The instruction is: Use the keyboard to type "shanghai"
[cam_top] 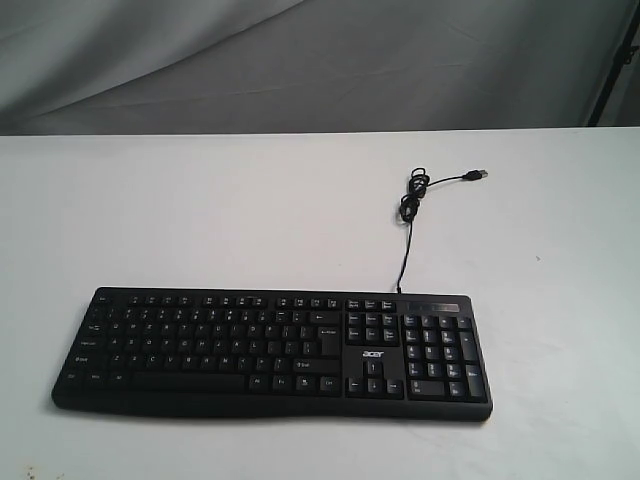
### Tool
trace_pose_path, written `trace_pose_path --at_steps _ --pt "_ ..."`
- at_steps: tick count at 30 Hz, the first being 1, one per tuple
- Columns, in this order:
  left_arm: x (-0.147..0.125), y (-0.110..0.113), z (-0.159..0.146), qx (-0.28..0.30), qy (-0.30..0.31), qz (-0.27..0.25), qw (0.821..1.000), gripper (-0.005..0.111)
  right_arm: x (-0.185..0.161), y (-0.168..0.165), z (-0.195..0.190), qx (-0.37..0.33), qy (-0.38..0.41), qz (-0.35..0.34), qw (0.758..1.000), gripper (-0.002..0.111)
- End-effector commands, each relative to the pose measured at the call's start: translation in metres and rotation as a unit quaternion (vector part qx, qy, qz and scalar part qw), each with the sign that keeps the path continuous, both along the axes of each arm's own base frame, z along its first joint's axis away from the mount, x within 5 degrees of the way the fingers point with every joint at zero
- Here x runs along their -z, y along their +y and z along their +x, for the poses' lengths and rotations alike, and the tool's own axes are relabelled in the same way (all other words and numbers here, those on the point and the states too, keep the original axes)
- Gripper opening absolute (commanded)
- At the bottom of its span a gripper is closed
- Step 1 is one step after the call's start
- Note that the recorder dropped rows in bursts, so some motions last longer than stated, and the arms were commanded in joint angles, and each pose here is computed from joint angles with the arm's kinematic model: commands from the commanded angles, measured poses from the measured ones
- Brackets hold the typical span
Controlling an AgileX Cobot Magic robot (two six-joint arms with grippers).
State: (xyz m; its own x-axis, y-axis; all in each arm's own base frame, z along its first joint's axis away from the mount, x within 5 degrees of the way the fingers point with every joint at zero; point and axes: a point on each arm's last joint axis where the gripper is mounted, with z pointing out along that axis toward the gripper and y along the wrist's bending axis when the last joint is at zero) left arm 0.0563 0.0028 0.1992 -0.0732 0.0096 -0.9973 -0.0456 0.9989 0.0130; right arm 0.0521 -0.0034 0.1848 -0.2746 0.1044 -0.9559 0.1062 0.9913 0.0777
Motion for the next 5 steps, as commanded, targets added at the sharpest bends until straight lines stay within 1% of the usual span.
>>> trace_pose_path --at_steps 1,5 --pt "0.0000 -0.0005 -0.0001 0.004 -0.003 -0.005 1.000 0.000 0.0005 -0.0009 -0.0004 0.005 0.000 -0.008 1.000 0.000" --pt "0.0000 -0.0005 -0.0001 0.004 -0.003 -0.005 1.000 0.000 0.0005 -0.0009 -0.0004 0.005 0.000 -0.007 1.000 0.000"
